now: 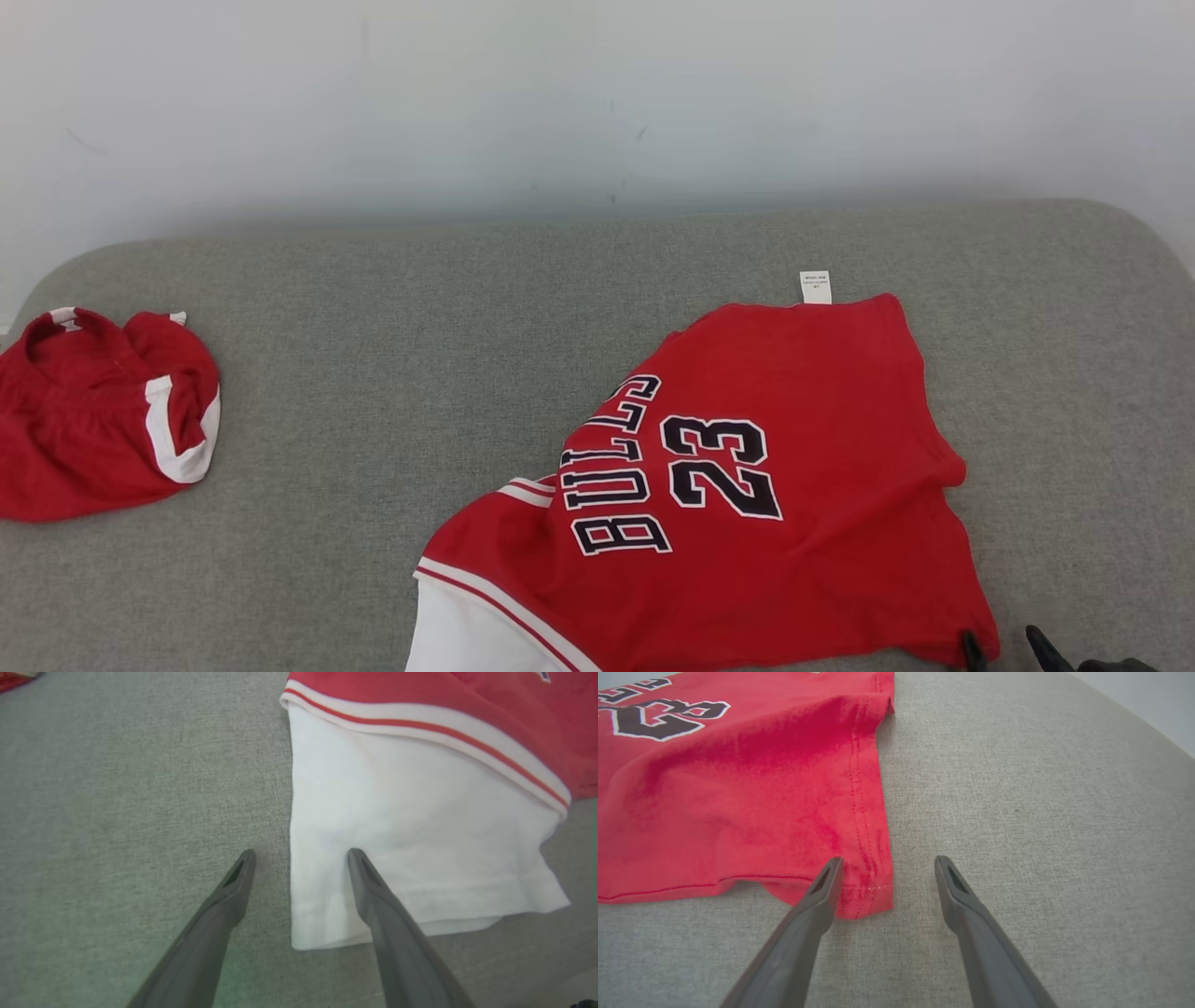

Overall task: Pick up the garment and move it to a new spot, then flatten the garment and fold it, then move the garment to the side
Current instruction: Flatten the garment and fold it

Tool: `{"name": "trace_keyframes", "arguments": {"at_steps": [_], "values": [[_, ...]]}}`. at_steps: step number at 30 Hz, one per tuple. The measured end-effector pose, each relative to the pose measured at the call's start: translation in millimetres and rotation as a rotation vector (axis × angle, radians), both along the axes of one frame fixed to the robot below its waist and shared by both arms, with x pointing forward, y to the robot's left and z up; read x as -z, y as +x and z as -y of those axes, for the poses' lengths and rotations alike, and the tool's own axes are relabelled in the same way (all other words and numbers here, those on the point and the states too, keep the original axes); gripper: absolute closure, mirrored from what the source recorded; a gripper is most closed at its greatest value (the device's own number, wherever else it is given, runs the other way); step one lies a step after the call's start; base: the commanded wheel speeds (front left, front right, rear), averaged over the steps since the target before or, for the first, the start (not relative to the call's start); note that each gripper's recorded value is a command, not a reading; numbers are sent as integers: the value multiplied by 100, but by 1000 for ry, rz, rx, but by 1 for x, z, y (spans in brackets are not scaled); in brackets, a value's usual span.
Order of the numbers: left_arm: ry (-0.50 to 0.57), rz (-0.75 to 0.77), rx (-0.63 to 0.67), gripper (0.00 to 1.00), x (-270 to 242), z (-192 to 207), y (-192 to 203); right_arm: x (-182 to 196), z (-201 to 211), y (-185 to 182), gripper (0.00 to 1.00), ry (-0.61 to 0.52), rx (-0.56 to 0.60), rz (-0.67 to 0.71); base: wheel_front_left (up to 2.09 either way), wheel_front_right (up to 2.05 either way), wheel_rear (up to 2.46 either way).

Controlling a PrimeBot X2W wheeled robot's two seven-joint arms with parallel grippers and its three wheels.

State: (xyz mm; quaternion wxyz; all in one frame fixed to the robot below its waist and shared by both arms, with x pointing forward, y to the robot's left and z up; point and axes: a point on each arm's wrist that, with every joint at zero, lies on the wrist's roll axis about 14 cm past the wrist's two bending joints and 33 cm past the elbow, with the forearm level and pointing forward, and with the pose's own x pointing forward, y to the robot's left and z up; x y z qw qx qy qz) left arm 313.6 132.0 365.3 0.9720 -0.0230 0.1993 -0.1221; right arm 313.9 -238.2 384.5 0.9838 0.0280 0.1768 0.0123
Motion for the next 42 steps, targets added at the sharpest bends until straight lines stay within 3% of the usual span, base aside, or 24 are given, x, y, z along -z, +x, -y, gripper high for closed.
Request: {"name": "trace_keyframes", "arguments": {"at_steps": [10, 11, 12, 13, 20, 26, 34, 42], "values": [[-1, -42, 24, 0, 10, 3, -1, 16, -10, 3, 0, 18, -34, -64, 0, 0, 0], [-8, -45, 26, 0, 11, 5, -1, 17, -12, 4, 16, 21, -38, -67, 0, 0, 0], [-14, -47, 27, 38, 11, 6, -1, 17, -13, 4, 57, 23, -41, -69, 0, 0, 0], [-20, -49, 29, 97, 11, 7, -1, 18, -15, 5, 100, 24, -47, -70, 0, 0, 0], [-48, -3, 36, 100, -4, 10, 8, 0, -17, 18, 100, 30, -58, -3, 0, 0, 0], [-110, 138, 12, 100, -46, 10, 32, -30, -24, 31, 100, 42, -84, 101, 0, 0, 0], [-115, 283, 28, 100, -89, 7, 55, -60, -37, 48, 100, 63, -124, 201, 0, 0, 0], [-31, 525, 165, 100, -195, 15, 134, -146, -42, 125, 100, 49, -200, 417, 0, 0, 0]]}}
